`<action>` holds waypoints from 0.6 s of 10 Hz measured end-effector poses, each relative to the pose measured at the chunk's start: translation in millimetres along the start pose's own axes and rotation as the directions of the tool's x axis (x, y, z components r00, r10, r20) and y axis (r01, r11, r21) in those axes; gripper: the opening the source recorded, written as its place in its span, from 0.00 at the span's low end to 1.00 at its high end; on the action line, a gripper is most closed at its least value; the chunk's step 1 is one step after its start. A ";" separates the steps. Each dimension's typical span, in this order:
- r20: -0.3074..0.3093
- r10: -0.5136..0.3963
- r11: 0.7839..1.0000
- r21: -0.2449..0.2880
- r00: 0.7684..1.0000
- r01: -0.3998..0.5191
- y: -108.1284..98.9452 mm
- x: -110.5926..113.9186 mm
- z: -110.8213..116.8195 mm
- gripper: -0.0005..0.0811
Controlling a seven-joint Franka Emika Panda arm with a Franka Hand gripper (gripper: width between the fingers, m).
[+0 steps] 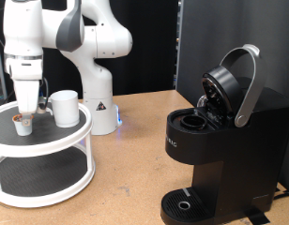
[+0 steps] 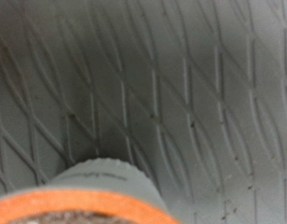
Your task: Make a cup of coffee with the keurig machine
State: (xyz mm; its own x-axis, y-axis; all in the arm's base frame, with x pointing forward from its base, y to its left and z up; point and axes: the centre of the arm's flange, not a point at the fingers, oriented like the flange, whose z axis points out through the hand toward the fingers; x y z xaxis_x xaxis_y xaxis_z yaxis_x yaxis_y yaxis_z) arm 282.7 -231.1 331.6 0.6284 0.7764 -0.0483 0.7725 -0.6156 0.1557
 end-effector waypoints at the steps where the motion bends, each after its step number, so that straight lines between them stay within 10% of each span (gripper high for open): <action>1: 0.000 0.001 1.000 -0.003 1.000 -0.001 0.2 -1.9 1.9 0.99; 5: -0.003 0.007 1.000 -0.007 1.000 -0.007 0.4 -4.4 5.5 0.99; 6: -0.002 0.007 1.000 -0.007 1.000 -0.007 0.7 -4.2 6.9 0.84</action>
State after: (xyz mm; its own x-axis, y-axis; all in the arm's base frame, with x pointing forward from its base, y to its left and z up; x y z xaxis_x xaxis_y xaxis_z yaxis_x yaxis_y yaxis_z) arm 281.2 -235.7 325.2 0.6335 0.7724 -0.0451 0.7675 -0.6200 0.1629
